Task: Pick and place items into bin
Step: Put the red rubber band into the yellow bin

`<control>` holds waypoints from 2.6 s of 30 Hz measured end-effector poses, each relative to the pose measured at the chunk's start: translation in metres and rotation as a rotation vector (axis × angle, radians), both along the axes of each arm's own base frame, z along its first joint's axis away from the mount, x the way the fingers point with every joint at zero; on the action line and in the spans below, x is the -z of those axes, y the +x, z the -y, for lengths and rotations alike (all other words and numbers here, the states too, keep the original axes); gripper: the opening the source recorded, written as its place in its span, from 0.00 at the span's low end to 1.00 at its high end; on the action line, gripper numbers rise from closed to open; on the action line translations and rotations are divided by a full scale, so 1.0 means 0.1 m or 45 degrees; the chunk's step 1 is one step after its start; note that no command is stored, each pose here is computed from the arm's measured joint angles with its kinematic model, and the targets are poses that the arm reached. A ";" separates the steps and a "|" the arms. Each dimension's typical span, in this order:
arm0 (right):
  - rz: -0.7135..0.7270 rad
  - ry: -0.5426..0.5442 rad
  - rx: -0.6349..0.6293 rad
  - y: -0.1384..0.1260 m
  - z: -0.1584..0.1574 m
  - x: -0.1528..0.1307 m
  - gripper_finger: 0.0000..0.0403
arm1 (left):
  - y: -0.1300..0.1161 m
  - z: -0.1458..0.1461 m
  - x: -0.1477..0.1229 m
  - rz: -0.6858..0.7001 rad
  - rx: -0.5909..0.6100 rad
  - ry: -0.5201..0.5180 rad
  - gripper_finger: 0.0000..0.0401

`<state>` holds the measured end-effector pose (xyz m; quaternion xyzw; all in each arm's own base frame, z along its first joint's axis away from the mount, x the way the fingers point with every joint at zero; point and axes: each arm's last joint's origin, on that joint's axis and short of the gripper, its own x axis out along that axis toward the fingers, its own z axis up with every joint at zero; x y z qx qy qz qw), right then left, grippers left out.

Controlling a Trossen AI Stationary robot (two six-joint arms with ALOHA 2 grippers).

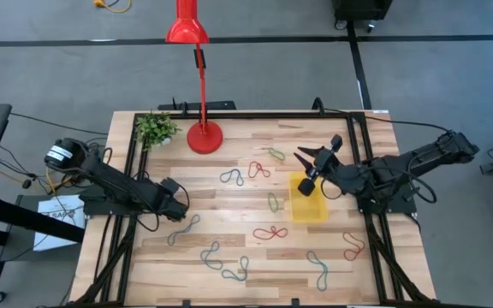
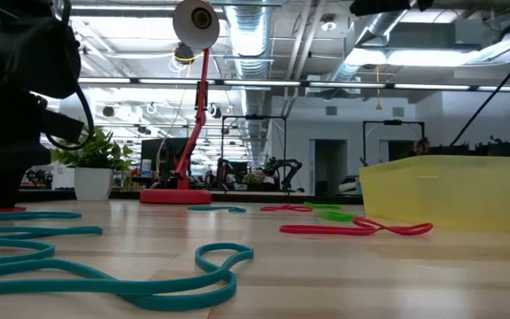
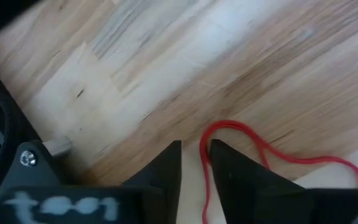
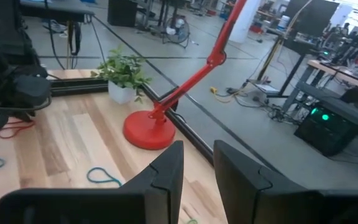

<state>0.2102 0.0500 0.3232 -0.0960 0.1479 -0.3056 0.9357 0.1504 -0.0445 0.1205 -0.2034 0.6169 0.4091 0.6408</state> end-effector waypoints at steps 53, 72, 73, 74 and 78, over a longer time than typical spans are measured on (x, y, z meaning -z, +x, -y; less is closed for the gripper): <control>-0.199 0.220 -0.294 0.76 -0.27 0.56 0.20 | 1.70 -0.35 -1.74 1.067 1.340 0.543 0.00; -0.016 0.355 -0.352 0.94 -0.10 0.51 0.20 | 1.73 -0.35 -1.75 1.075 1.391 0.604 0.00; -0.016 0.355 -0.351 0.94 -0.10 0.51 0.20 | 1.73 -0.36 -1.76 1.065 1.377 0.623 0.00; -0.016 0.355 -0.351 0.94 -0.10 0.51 0.20 | 1.73 -0.36 -1.76 1.051 1.362 0.648 0.00; -0.014 0.354 -0.349 0.94 -0.10 0.51 0.20 | 1.73 -0.38 -1.76 1.009 1.334 0.704 0.00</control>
